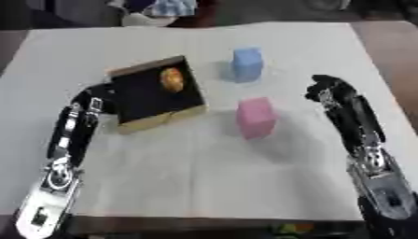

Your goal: Pick up objects on the table and place them in the box.

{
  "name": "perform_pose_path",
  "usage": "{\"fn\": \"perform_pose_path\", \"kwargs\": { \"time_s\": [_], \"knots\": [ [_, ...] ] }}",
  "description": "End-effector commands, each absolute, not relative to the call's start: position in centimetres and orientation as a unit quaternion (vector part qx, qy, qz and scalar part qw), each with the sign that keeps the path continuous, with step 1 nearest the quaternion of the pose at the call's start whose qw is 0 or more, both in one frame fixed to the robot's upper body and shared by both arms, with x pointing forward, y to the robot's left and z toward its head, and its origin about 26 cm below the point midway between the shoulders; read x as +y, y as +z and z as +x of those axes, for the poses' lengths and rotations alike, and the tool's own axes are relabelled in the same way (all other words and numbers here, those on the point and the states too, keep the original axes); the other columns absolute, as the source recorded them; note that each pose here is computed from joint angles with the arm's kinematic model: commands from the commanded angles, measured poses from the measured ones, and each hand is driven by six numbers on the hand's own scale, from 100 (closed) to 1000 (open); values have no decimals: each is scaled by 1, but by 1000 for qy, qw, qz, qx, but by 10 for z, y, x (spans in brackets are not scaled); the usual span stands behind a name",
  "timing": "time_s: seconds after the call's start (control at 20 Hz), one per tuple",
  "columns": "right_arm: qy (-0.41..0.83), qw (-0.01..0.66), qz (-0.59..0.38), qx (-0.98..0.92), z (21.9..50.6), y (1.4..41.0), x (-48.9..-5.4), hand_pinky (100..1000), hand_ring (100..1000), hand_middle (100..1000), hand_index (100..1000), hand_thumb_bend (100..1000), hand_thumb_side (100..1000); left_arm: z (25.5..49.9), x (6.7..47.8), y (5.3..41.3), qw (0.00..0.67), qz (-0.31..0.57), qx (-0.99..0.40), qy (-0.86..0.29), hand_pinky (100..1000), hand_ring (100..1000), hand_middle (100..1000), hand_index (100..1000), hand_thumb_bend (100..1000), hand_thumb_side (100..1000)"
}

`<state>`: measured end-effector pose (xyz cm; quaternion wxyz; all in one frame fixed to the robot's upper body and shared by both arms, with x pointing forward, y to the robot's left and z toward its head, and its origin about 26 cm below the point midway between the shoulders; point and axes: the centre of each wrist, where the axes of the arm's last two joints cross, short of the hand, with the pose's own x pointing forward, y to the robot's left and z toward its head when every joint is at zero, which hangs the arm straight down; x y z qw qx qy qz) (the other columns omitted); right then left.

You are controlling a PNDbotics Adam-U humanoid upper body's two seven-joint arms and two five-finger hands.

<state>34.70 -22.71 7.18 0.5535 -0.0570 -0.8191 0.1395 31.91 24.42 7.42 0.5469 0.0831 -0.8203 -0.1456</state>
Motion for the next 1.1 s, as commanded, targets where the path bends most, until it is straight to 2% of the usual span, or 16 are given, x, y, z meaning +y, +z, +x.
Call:
{"fn": "perform_pose_path", "kwargs": {
  "time_s": [0.05,0.55,0.95,1.1],
  "knots": [
    [138,540,-58,-828,349,82,-228,787,671,615,787,100,711,320,245,83,533,85,-829,-144,634,588,571,779,100,909],
    [183,519,-73,-832,362,98,-228,797,686,642,829,100,688,320,245,82,534,85,-828,-146,634,588,571,779,100,910],
    [403,437,-111,-796,407,144,-223,836,808,784,935,100,674,318,247,79,539,86,-824,-150,634,589,571,779,100,910],
    [498,402,-113,-761,421,158,-217,849,841,813,958,100,643,318,248,78,541,87,-823,-152,634,589,571,779,100,909]
  ]
}}
